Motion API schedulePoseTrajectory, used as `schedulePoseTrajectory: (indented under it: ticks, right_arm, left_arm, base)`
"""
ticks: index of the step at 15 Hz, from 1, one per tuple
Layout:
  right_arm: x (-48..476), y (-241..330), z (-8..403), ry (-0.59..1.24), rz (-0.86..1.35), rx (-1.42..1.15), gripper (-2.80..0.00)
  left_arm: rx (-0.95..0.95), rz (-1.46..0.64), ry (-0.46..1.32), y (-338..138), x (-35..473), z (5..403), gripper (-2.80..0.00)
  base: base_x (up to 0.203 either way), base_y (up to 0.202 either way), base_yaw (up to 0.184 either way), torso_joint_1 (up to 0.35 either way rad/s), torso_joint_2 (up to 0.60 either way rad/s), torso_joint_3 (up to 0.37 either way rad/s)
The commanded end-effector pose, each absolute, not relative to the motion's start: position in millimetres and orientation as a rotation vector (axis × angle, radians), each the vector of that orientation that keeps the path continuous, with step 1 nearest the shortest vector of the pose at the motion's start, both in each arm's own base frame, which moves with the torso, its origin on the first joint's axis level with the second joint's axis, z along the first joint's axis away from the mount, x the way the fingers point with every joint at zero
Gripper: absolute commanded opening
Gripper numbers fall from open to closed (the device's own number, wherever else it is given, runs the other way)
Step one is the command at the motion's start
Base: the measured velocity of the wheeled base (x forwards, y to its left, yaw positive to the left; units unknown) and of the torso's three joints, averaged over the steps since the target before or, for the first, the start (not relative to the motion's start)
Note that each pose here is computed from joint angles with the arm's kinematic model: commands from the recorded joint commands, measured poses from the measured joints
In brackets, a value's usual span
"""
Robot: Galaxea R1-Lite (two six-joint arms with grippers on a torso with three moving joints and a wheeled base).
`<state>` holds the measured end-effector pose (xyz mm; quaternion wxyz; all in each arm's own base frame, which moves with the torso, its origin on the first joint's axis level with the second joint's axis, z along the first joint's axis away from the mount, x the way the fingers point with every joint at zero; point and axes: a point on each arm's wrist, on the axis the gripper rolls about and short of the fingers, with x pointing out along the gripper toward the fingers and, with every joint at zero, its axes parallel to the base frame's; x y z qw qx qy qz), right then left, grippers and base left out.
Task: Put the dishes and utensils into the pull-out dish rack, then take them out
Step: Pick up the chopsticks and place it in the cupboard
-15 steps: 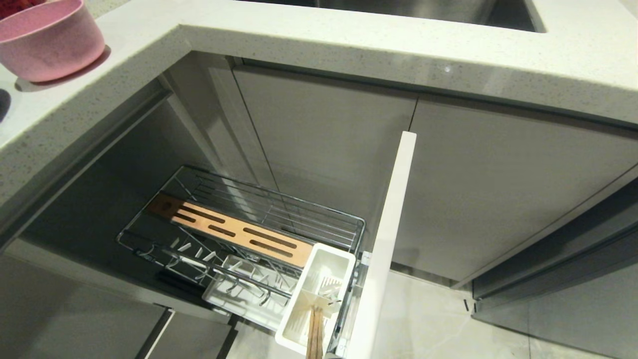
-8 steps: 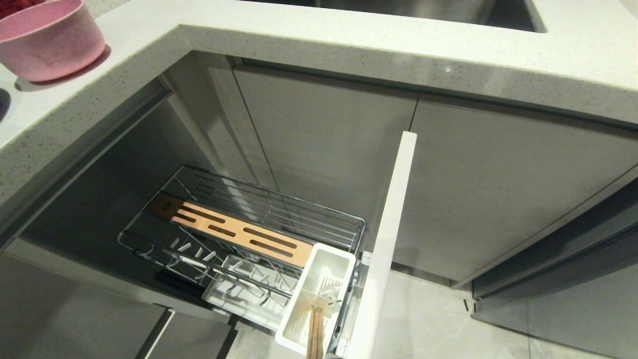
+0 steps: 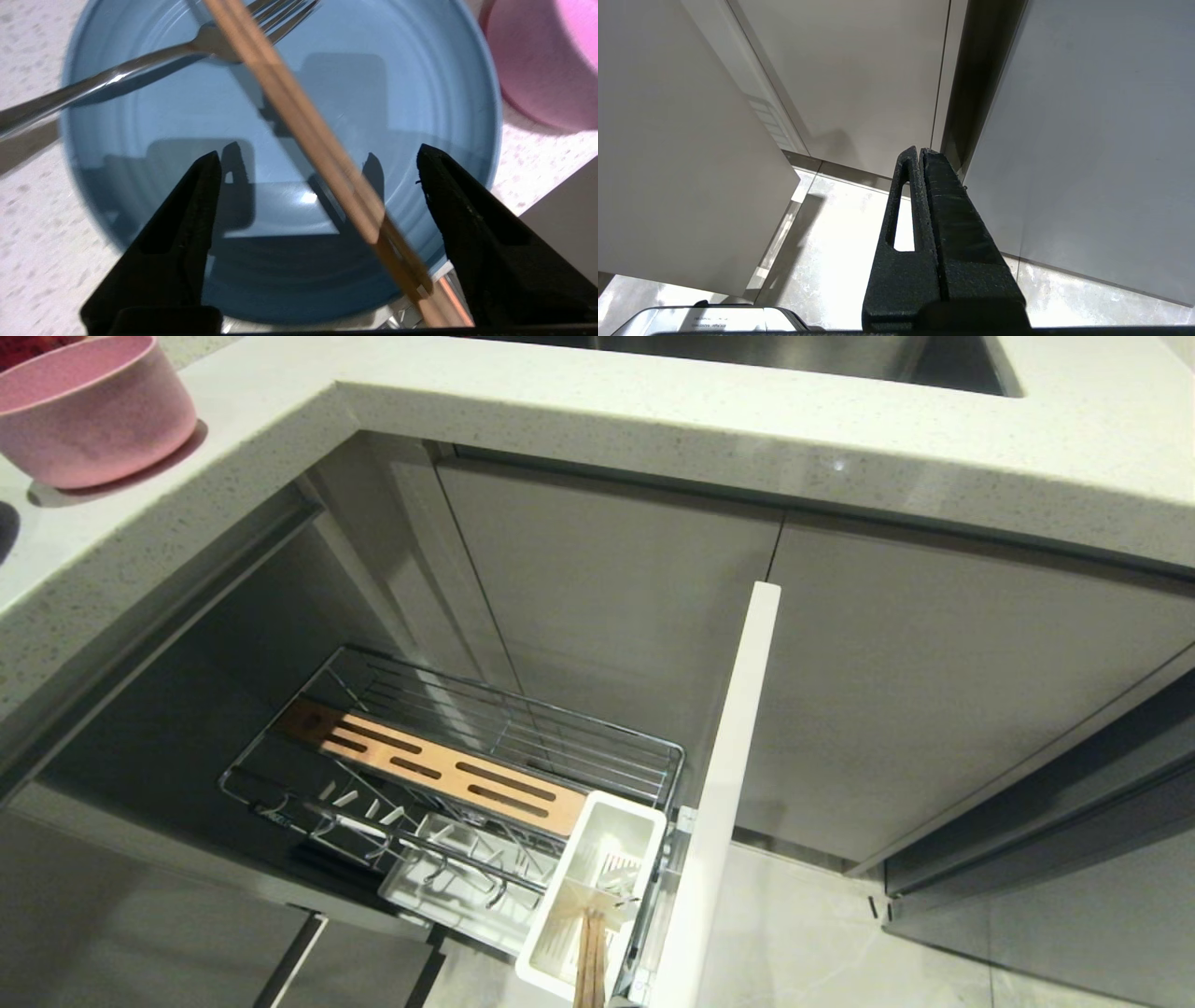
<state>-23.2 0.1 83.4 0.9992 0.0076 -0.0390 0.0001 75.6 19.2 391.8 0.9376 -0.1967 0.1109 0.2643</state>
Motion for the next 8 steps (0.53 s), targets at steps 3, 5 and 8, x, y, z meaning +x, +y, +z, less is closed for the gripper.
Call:
schedulePoseTrajectory:
  ticks: [3, 5, 8]
  right_arm:
    - [-21.2, 0.1, 76.3, -0.055, 0.0, 0.015, -2.8]
    - [-21.1, 0.1, 76.2, -0.054, 0.0, 0.015, -2.8]
    - [-21.1, 0.1, 76.2, -0.054, 0.0, 0.015, -2.8]
  left_arm:
    - [-0.408, 0.538, 0.24, 23.2, 103.5, 396.9, 0.0]
    - [-0.404, 0.541, 0.255, 24.1, 109.8, 395.6, 0.0]
    - [-0.401, 0.546, 0.282, 25.3, 117.2, 392.1, 0.0]
  base:
    - [0.0, 0.0, 0.0, 0.0, 0.0, 0.0]
    - [0.0, 0.0, 0.0, 0.0, 0.0, 0.0]
    - [0.0, 0.0, 0.0, 0.0, 0.0, 0.0]
